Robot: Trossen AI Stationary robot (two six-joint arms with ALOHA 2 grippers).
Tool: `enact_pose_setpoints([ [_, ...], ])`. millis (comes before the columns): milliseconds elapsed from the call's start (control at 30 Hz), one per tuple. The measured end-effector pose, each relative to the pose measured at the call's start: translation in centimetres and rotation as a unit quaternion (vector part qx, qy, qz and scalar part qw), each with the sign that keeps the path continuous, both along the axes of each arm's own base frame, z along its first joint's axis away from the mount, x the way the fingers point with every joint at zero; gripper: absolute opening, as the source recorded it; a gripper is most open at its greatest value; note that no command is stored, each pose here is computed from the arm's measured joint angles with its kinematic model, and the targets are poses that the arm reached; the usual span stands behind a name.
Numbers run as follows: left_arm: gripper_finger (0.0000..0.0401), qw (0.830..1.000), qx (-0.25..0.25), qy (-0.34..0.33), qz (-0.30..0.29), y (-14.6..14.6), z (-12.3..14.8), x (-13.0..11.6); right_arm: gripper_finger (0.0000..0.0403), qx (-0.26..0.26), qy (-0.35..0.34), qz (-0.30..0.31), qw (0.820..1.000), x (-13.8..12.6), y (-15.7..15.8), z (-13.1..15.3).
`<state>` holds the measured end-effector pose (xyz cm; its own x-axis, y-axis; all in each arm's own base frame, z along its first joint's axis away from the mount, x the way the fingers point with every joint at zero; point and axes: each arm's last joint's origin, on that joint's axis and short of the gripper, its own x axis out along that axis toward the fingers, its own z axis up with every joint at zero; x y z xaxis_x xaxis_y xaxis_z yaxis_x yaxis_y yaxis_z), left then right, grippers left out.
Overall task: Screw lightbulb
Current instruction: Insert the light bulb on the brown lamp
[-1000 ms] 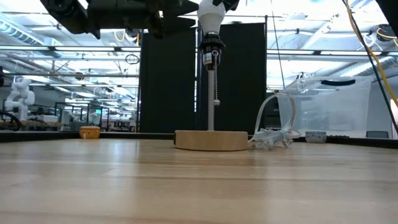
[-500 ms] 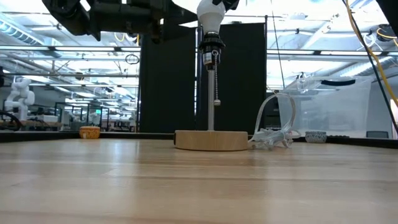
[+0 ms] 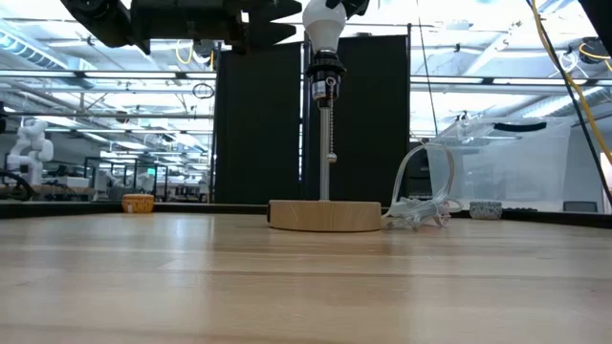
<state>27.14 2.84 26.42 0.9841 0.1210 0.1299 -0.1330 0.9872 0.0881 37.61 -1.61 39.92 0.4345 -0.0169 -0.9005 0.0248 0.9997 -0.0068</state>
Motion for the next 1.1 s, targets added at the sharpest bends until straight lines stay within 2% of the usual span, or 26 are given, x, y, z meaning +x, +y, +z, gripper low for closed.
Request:
enact_pose_setpoints([
  [233,0.03,1.0,0.019,0.001,-0.017,-0.7,0.1,0.0,0.0267,-0.001,-0.001,-0.001,1.0,0.0,0.0,0.0],
  [800,0.03,0.999,0.025,0.011,-0.038,-0.2,-0.1,0.1,0.0267,0.004,-0.011,-0.016,1.0,0.2,-0.1,0.1],
  [1100,0.03,0.998,0.024,0.04,-0.04,-0.1,-0.1,2.2,0.0267,0.005,-0.013,-0.023,1.0,0.2,-0.1,0.1],
])
